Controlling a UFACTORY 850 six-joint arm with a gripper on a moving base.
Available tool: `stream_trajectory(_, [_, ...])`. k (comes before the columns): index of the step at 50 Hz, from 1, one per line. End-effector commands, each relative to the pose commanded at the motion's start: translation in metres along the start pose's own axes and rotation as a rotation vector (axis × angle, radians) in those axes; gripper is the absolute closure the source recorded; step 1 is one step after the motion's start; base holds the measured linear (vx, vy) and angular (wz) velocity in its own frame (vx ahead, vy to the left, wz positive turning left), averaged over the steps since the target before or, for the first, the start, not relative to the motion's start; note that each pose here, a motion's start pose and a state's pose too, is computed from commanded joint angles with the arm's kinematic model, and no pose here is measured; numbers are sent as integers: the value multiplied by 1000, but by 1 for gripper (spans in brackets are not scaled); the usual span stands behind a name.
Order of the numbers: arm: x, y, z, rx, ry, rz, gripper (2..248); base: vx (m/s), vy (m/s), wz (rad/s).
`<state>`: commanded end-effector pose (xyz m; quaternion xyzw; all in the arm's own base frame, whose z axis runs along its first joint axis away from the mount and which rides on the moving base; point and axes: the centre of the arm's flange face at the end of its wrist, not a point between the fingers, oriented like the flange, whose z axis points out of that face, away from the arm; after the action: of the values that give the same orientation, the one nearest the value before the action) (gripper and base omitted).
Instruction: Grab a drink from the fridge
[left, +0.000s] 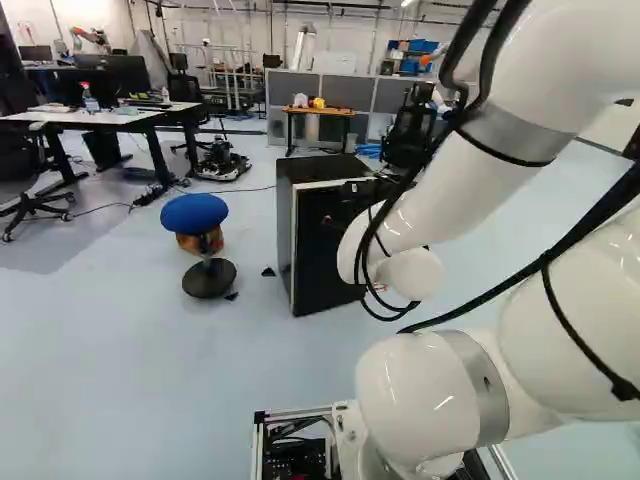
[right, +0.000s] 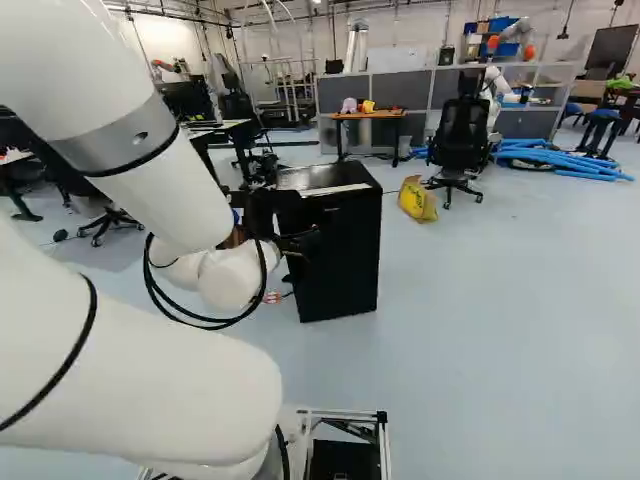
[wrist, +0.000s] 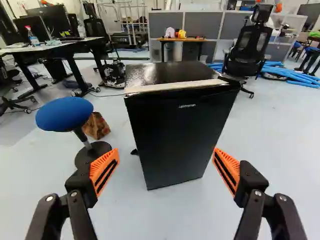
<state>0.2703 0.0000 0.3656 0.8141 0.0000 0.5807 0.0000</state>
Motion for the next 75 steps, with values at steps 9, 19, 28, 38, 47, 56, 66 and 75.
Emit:
stream_trajectory(9, [0,0,0,0,0,0,3,124,43,230])
stream_trajectory(19, [0,0,0,0,0,0,3,114,3,261])
stream_trajectory(28, [0,0,0,0,0,0,3,88,-12,227])
stream_trajectory(38, [0,0,0,0,0,0,3,76,-11,205])
stream_trajectory(47, [0,0,0,0,0,0,3,72,-9,214])
stream_trajectory(56, [0,0,0,0,0,0,3,69,-14,234])
stream_trajectory(66, [0,0,0,0,0,0,3,19,-21,35])
stream_trajectory(75, [0,0,0,0,0,0,3,-1,1,-5])
